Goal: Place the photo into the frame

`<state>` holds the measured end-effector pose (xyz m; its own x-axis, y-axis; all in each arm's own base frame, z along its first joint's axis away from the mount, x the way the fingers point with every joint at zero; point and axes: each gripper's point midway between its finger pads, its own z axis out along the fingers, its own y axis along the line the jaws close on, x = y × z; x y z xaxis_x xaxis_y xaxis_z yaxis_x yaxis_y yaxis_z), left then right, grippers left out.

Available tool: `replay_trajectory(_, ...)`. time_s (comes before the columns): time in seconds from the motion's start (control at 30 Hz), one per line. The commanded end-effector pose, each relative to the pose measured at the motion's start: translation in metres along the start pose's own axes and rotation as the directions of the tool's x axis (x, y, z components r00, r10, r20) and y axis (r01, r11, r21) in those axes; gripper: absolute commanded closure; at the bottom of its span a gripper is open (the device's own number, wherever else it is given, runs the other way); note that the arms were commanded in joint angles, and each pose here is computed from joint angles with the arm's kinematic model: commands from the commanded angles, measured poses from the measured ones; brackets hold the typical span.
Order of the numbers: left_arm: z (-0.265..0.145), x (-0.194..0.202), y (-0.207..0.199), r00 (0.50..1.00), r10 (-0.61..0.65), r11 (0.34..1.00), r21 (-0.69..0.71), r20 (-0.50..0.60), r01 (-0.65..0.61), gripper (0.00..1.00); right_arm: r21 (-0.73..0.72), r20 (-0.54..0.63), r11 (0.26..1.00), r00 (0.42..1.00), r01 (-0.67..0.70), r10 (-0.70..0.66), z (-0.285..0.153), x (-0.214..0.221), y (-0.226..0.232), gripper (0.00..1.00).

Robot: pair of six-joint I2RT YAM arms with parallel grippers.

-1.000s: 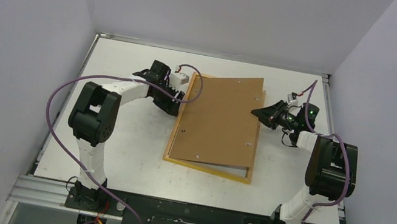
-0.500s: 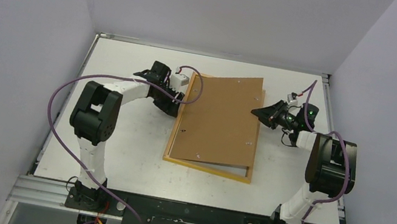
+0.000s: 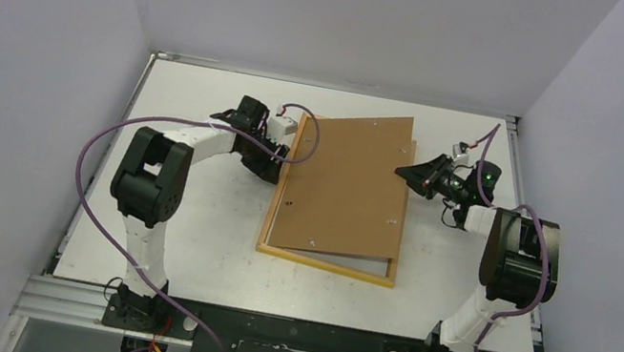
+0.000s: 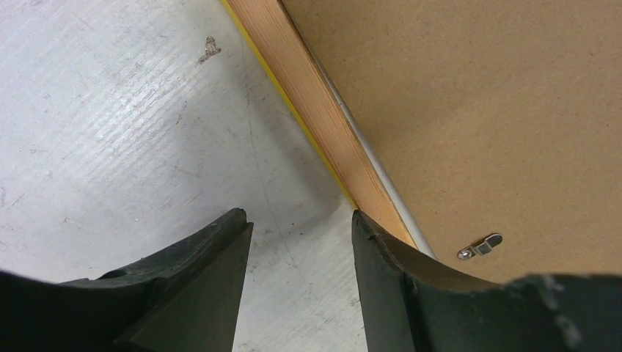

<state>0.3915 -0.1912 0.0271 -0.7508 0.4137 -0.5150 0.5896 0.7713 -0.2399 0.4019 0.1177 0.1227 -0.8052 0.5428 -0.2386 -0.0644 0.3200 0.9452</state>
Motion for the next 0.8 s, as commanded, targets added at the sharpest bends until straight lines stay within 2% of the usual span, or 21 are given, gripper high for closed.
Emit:
replay_trajectory(0.0,-0.003,-0.014,-0.005,0.999,0.026,0.999,0.027,0.027,-0.027,0.49,-0.123,0.052,0.977,0.984,0.173,-0.168,-0.001,-0.012,0.039,0.95)
replay_trajectory(0.4,-0.005,-0.016,-0.006,0.999,0.030,0.999,0.030,0.031,-0.030,0.51,-0.110,0.039,0.984,0.990,0.139,-0.135,0.003,-0.009,0.030,0.95)
replay_trajectory(0.63,-0.005,-0.015,-0.006,0.999,0.031,0.999,0.030,0.030,-0.032,0.52,-0.022,0.013,0.997,0.997,0.070,-0.070,0.000,0.005,0.010,0.95)
replay_trajectory(0.77,-0.006,-0.014,-0.007,0.999,0.030,0.999,0.033,0.030,-0.031,0.52,0.031,-0.009,0.997,0.997,0.077,-0.077,0.000,0.010,0.002,0.95)
